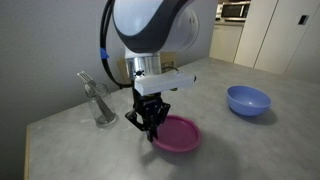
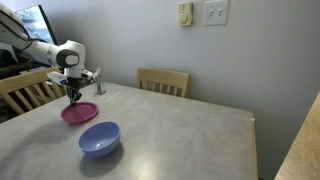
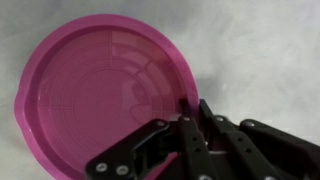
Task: Take the pink plate off the blue bowl
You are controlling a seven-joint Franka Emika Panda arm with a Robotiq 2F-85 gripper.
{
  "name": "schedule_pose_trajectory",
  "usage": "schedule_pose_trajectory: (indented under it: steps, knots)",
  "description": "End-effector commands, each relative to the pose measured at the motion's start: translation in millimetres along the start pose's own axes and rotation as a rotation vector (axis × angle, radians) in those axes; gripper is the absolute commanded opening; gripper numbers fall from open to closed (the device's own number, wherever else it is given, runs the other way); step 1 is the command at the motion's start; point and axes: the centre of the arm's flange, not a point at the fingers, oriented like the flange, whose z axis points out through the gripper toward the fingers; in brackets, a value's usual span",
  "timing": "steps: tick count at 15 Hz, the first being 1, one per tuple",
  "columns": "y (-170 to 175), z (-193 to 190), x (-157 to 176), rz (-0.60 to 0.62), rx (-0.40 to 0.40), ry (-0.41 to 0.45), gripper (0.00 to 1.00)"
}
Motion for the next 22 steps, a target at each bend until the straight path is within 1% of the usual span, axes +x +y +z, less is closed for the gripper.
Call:
schedule_pose_trajectory:
  steps: [1, 8, 13, 14, 15, 16, 19, 22]
  knots:
    - [24, -5, 6, 0.03, 0.007, 0.027, 0.03]
    - [67, -4, 21, 0.101, -0.02, 0.029, 0.03]
    - [80, -5, 26, 0.125, -0.018, 0.031, 0.03]
    - [81, -5, 27, 0.13, -0.018, 0.031, 0.36]
    - [83, -5, 27, 0.138, -0.016, 0.034, 0.39]
    - [84, -6, 27, 0.148, -0.015, 0.037, 0.44]
    - [87, -9, 26, 0.173, -0.009, 0.044, 0.66]
    - [87, -25, 14, 0.204, 0.007, 0.044, 0.85]
